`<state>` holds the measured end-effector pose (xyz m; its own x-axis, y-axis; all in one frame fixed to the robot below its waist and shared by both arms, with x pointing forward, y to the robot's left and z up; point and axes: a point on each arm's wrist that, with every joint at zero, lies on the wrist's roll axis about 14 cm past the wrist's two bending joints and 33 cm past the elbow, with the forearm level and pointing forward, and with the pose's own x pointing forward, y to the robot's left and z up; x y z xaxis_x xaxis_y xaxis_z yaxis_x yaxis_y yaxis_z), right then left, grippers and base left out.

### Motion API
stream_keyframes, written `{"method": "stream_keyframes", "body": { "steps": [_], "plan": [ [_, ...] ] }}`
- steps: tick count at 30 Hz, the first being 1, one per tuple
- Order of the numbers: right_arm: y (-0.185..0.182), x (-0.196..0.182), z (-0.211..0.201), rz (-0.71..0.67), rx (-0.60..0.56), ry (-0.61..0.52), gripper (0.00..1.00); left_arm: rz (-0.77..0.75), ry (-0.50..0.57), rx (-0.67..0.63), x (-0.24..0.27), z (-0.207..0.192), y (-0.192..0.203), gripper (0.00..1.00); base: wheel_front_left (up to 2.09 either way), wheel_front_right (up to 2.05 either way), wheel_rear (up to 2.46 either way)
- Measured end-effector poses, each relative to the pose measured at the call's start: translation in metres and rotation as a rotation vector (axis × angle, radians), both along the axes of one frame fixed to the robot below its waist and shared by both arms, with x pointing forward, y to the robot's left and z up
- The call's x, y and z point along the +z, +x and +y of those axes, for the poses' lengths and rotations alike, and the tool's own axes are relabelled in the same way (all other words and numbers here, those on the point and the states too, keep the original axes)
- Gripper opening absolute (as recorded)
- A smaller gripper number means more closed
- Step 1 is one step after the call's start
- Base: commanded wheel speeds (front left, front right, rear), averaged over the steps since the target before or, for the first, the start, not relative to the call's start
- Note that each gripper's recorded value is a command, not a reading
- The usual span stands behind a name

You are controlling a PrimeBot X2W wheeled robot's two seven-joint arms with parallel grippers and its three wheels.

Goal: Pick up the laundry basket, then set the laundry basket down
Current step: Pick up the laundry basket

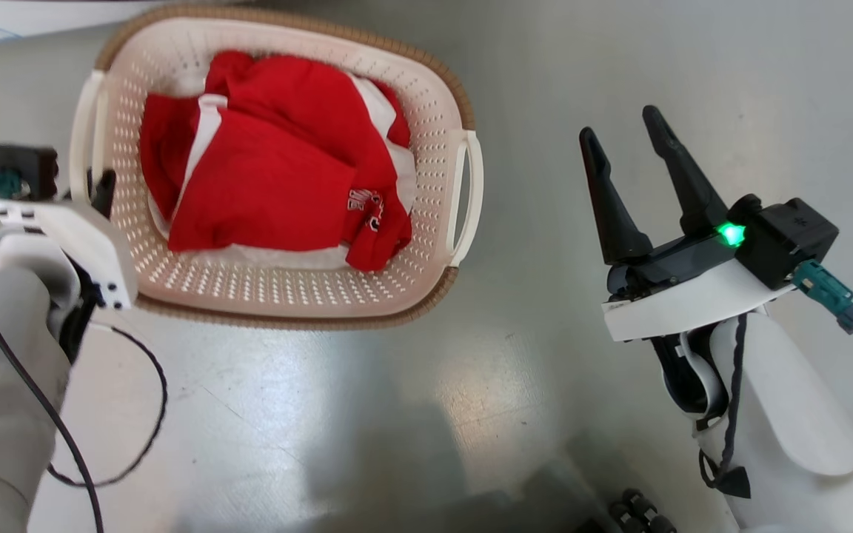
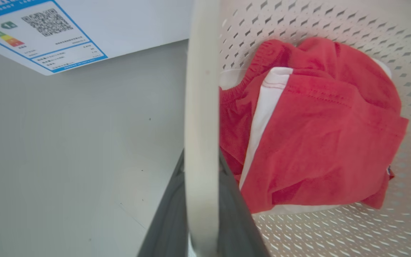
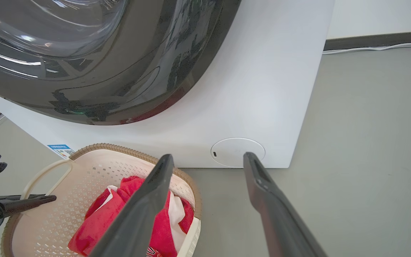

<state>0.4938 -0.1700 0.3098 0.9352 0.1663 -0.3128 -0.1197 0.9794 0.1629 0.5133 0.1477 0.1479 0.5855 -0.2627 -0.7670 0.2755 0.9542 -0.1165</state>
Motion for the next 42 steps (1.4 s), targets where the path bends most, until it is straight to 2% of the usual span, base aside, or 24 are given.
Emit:
{"method": "stream_keyframes", "body": {
  "steps": [16, 30, 36, 42],
  "plan": [
    [0.003, 0.035, 0.014, -0.063, 0.021, 0.03, 1.0, 0.039, -0.166, 0.286, 0.025, -0.008, -0.052, 0.0, 0.0, 0.0, 0.0],
    [0.003, 0.029, 0.015, -0.049, 0.037, 0.028, 1.0, 0.063, -0.241, 0.378, 0.024, -0.025, -0.064, 0.0, 0.0, 0.0, 0.0],
    [0.001, 0.022, 0.014, -0.034, 0.037, 0.024, 1.0, 0.087, -0.228, 0.408, 0.015, -0.021, -0.07, 0.0, 0.0, 0.0, 0.0],
    [0.001, 0.019, 0.013, -0.027, 0.036, 0.023, 1.0, 0.08, -0.204, 0.384, 0.012, -0.021, -0.069, 0.0, 0.0, 0.0, 0.0]
  ]
}}
